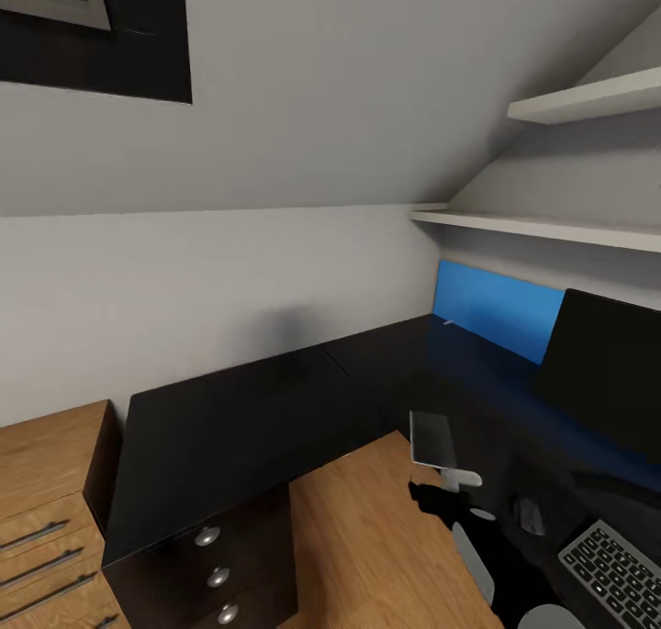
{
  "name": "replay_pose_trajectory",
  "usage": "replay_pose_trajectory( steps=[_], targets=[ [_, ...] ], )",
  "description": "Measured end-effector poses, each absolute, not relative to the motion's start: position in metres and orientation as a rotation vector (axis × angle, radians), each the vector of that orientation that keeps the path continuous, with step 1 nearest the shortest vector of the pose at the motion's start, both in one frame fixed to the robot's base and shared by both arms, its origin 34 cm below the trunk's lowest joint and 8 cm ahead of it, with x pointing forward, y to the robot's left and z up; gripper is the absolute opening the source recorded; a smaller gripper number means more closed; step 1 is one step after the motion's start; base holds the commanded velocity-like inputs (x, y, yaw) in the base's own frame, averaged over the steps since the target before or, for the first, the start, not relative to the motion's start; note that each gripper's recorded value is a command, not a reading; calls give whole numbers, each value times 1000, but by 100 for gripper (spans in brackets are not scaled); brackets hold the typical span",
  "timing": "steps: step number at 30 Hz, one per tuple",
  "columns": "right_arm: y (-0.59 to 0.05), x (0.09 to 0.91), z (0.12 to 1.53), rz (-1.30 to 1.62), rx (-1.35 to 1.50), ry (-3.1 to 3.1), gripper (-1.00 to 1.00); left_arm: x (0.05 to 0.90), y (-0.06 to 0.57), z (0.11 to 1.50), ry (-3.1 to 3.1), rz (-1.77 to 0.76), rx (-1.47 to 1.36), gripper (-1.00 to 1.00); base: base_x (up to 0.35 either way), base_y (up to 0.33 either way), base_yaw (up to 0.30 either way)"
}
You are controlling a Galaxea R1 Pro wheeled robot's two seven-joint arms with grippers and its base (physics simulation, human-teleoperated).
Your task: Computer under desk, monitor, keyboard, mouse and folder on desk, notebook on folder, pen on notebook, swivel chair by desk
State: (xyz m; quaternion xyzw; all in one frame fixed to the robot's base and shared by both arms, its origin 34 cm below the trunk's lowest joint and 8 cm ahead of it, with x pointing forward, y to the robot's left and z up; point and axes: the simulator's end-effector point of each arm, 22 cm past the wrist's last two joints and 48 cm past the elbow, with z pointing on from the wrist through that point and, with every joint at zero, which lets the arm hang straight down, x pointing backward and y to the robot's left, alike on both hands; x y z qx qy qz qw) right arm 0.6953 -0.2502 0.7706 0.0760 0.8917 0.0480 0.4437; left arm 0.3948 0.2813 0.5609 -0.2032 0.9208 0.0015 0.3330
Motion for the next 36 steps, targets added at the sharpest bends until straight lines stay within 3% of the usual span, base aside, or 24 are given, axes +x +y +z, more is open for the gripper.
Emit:
replay_pose_trajectory(
  steps=[7,12,18,23,36],
  targets=[
    [-261,684,748,190,488,2141,100,395,281,561,2404,4,-530,100,0,0,0],
    [-248,684,747,481,829,2054,100,395,281,561,2404,4,-529,100,0,0,0],
    [-205,696,786,952,919,1892,100,395,281,561,2405,4,-530,100,0,0,0],
    [-219,701,807,1153,1050,1764,100,395,281,561,2404,4,-530,100,0,0,0],
    [-247,706,814,1203,1081,1673,100,395,281,552,2404,4,-533,100,0,0,0]
  ],
)
